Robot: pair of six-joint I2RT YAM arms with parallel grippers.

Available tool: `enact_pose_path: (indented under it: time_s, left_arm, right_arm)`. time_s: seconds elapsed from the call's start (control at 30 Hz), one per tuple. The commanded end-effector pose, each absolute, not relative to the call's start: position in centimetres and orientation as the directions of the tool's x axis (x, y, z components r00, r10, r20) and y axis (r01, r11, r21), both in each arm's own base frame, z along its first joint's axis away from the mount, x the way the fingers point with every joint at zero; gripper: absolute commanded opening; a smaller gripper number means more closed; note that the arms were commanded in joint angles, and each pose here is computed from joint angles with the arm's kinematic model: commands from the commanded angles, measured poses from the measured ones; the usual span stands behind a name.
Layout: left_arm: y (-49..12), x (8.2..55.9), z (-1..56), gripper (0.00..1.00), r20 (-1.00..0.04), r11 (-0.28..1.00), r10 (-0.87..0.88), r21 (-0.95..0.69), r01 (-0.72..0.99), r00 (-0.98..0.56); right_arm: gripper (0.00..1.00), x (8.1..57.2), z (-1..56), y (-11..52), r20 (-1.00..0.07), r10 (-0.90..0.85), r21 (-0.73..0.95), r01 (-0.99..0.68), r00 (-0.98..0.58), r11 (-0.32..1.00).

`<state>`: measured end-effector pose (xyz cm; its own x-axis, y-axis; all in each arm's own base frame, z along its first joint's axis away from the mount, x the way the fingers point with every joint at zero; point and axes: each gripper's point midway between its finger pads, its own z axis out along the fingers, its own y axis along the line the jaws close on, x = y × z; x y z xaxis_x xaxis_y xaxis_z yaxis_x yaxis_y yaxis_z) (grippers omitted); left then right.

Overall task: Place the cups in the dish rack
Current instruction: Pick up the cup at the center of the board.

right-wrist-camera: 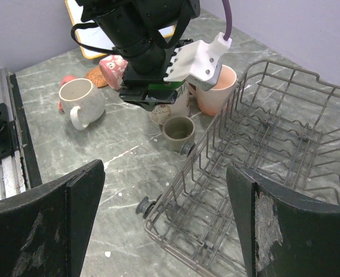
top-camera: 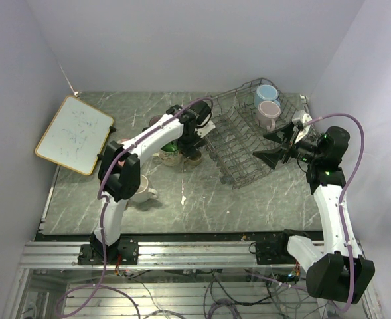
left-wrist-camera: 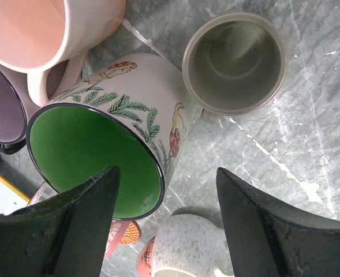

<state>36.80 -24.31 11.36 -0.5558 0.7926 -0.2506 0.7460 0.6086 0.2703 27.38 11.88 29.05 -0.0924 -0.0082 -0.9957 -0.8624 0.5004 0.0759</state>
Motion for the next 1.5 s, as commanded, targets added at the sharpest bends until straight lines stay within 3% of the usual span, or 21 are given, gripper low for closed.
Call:
enact_pose_path:
  time_s: [0.0, 0.53, 1.2, 1.33, 1.47]
  left_arm:
    - [-23.3, 37.2, 11.0, 0.76, -0.238, 0.614, 0.789, 0.276, 0.740, -0.566]
    - [-22.8, 37.0, 9.7, 0.50, -0.228, 0.636, 0.770, 0.201, 0.745, -0.596]
    - [-22.4, 37.1, 8.7, 0.45, -0.216, 0.649, 0.759, 0.163, 0.743, -0.615]
    - [-22.3, 37.2, 8.6, 0.37, -0.214, 0.649, 0.758, 0.159, 0.744, -0.616]
    - [-22.2, 37.1, 8.8, 0.23, -0.217, 0.650, 0.757, 0.157, 0.744, -0.616]
  right_arm:
    - [0.86, 27.1, 29.4, 11.9, -0.998, -0.009, 0.055, -0.864, -0.069, 0.500]
    - [0.86, 27.2, 29.3, 11.9, -0.998, -0.010, 0.054, -0.863, -0.068, 0.502]
    - [0.86, 27.1, 29.3, 11.9, -0.997, -0.012, 0.054, -0.863, -0.070, 0.502]
    - [0.86, 27.2, 29.2, 11.9, -0.997, -0.012, 0.055, -0.863, -0.071, 0.502]
    - [0.86, 27.2, 29.3, 11.9, -0.997, -0.013, 0.055, -0.864, -0.071, 0.501]
